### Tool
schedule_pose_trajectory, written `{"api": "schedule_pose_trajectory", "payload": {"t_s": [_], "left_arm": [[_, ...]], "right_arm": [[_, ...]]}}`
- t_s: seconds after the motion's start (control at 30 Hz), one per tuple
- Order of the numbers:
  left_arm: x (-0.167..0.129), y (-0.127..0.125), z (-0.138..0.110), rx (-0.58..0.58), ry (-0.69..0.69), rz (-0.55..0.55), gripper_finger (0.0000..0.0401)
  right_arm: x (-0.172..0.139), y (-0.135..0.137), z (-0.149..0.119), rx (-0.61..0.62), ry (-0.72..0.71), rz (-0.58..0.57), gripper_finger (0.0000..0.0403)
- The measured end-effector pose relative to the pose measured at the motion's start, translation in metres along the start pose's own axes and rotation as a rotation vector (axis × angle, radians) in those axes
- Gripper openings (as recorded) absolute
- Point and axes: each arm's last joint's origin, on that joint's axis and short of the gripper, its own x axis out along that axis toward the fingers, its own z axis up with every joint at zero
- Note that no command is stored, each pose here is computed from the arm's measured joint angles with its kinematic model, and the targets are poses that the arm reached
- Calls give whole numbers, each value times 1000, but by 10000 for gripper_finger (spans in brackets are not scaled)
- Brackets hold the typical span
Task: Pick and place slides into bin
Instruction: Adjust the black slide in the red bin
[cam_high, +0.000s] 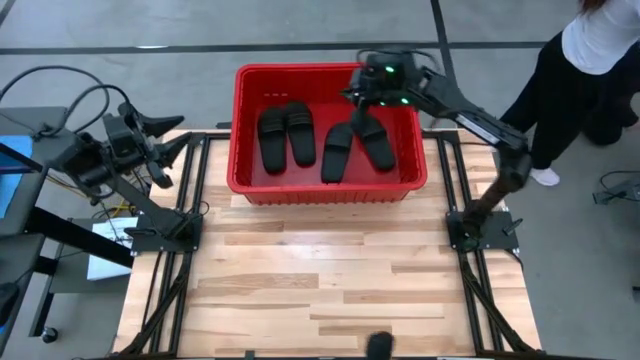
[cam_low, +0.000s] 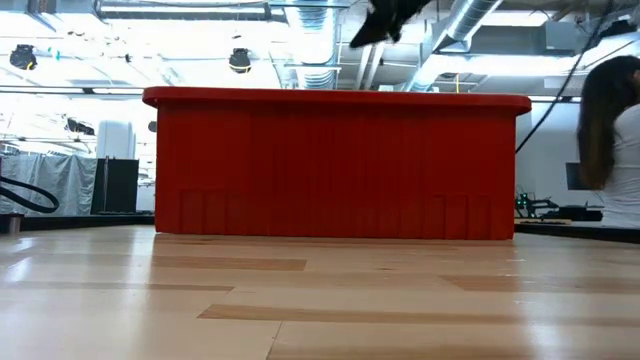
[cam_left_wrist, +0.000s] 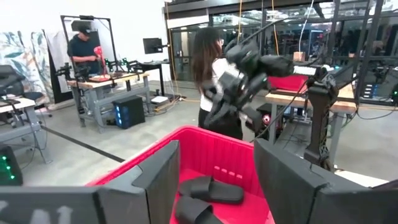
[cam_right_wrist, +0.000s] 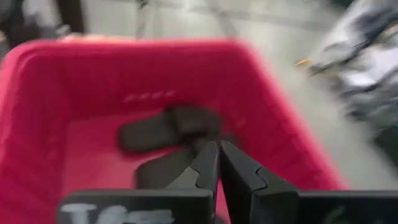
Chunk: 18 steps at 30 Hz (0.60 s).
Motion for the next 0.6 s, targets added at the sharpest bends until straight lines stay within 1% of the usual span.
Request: {"api": "schedule_pose_trajectory", "payload": {"t_s": [0.13,0.3,0.4,0.47,0.53,0.6], "left_arm": [[-5,12,1,28,-13,3,196],[-11,26,2,9,-29,2,196],[-13,32,2,-7,-35,1,196],[-15,35,2,-15,-42,-21,196],[-16,36,3,-19,-50,-54,196],[-17,38,3,1,-57,-77,196]], "right_arm": [[34,-8,-9,16,105,183,3],[70,-15,-22,73,251,348,1],[87,-25,-31,122,277,458,0],[95,-29,-38,133,302,527,0],[103,-29,-52,134,349,569,0],[107,-27,-64,144,422,619,0]]}}
